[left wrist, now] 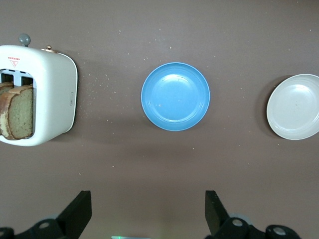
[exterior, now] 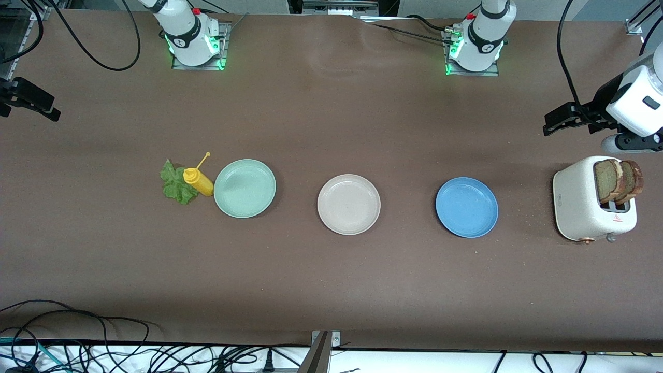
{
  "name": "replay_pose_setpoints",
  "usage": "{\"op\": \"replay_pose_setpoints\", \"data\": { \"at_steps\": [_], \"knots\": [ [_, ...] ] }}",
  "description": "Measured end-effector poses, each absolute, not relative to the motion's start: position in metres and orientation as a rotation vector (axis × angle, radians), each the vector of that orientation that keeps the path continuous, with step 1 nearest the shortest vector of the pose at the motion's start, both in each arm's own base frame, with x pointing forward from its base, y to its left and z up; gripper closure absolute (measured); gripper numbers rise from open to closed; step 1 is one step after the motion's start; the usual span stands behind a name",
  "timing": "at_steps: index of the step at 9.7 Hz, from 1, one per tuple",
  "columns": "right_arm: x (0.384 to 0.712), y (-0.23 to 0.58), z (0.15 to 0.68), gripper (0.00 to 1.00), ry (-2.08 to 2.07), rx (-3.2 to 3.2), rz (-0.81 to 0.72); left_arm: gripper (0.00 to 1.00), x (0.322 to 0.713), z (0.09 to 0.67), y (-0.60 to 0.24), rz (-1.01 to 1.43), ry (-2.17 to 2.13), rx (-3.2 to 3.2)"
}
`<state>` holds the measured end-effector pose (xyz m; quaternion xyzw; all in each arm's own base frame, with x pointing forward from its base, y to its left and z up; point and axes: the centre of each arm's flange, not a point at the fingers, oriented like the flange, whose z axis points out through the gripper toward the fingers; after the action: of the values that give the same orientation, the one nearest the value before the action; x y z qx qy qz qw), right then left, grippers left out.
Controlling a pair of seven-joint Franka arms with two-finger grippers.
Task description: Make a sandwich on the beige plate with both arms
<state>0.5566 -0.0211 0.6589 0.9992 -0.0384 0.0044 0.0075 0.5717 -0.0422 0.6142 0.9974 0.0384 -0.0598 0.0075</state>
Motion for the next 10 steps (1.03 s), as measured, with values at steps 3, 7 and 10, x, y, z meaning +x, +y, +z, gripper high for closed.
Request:
{"op": "replay_pose_setpoints", "data": {
  "at_steps": [3, 7, 10],
  "knots": [
    [0.5565, -0.0211, 0.659, 0.0, -0.12, 3.124, 0.014, 0.0, 0.5722, 0.6138, -0.0422, -0.185, 0.12, 3.119],
    [0.5565, -0.0211, 0.659, 0.0, -0.121, 3.124, 0.014, 0.0, 0.5724, 0.6139, -0.0422, -0.183, 0.12, 3.118],
    [0.5565, -0.0211, 0.6591, 0.0, -0.121, 3.124, 0.014, 0.0, 0.5726, 0.6131, -0.0445, -0.185, 0.114, 3.119]
  ]
}}
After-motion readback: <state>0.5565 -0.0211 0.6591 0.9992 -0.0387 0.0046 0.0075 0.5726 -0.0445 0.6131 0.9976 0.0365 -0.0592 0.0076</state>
